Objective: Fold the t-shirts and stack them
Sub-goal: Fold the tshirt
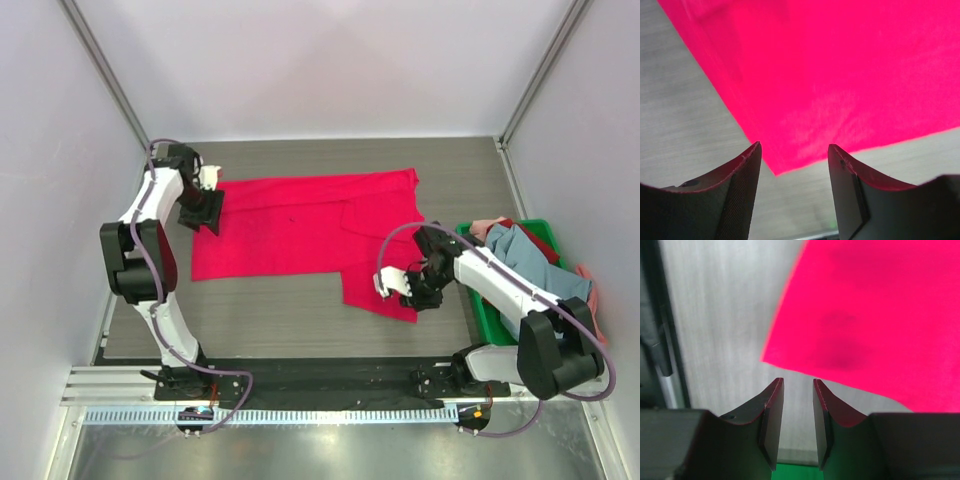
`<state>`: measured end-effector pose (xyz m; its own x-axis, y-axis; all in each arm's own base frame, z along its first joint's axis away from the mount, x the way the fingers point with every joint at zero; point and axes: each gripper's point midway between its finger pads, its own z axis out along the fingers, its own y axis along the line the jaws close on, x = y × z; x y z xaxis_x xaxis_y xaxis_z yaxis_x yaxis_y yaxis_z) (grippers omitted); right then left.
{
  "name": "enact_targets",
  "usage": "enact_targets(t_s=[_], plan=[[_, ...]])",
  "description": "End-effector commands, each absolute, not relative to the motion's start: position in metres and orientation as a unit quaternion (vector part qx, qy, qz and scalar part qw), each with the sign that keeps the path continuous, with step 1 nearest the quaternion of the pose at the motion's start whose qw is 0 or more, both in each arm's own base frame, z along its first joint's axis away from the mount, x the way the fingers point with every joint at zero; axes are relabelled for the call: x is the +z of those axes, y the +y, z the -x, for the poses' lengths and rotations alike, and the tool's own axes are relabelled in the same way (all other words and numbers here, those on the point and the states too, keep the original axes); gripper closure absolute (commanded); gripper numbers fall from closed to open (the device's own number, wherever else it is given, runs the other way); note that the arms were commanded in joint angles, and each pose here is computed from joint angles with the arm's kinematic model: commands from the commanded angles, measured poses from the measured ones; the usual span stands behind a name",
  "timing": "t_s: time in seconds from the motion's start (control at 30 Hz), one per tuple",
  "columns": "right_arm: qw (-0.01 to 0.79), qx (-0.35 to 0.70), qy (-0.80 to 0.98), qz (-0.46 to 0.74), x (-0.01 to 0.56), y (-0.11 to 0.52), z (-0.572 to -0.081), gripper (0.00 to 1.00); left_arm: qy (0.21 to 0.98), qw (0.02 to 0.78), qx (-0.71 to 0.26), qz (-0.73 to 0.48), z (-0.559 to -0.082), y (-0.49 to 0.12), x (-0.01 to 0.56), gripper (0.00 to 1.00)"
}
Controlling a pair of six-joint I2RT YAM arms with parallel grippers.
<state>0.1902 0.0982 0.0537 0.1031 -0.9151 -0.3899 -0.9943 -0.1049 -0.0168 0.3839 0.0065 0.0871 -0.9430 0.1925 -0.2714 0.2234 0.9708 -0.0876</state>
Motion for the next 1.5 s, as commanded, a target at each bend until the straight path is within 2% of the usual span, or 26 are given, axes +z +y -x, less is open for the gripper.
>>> enact_targets(t_s=[0.0, 0.33, 0.6, 0.93, 1.1, 1.33, 1.47], plan=[[0.148, 0.143, 0.619, 0.758, 0.049, 0.099, -0.178, 0.64, 0.981, 0.152, -0.064, -0.102, -0.371, 0.005, 0.113, 0.43], [0.15, 0.142, 0.615, 0.761, 0.029, 0.109, -0.18, 0.62, 0.979, 0.168, -0.041, -0.105, -0.354, 0.012, 0.124, 0.42], [0.112, 0.14, 0.601, 0.779, 0.013, 0.098, -0.168, 0.62, 0.981, 0.163, -0.036, -0.103, -0.345, 0.015, 0.121, 0.43], [0.101, 0.146, 0.594, 0.785, 0.013, 0.096, -0.158, 0.61, 0.982, 0.155, -0.025, -0.101, -0.338, 0.022, 0.121, 0.43], [0.123, 0.141, 0.595, 0.782, 0.026, 0.101, -0.163, 0.6, 0.982, 0.155, -0.018, -0.105, -0.327, 0.024, 0.124, 0.42], [0.115, 0.145, 0.595, 0.782, 0.028, 0.097, -0.156, 0.6, 0.988, 0.114, -0.024, -0.103, -0.297, 0.025, 0.097, 0.4], [0.114, 0.147, 0.598, 0.779, 0.028, 0.098, -0.155, 0.6, 0.99, 0.095, -0.025, -0.102, -0.292, 0.028, 0.082, 0.44]])
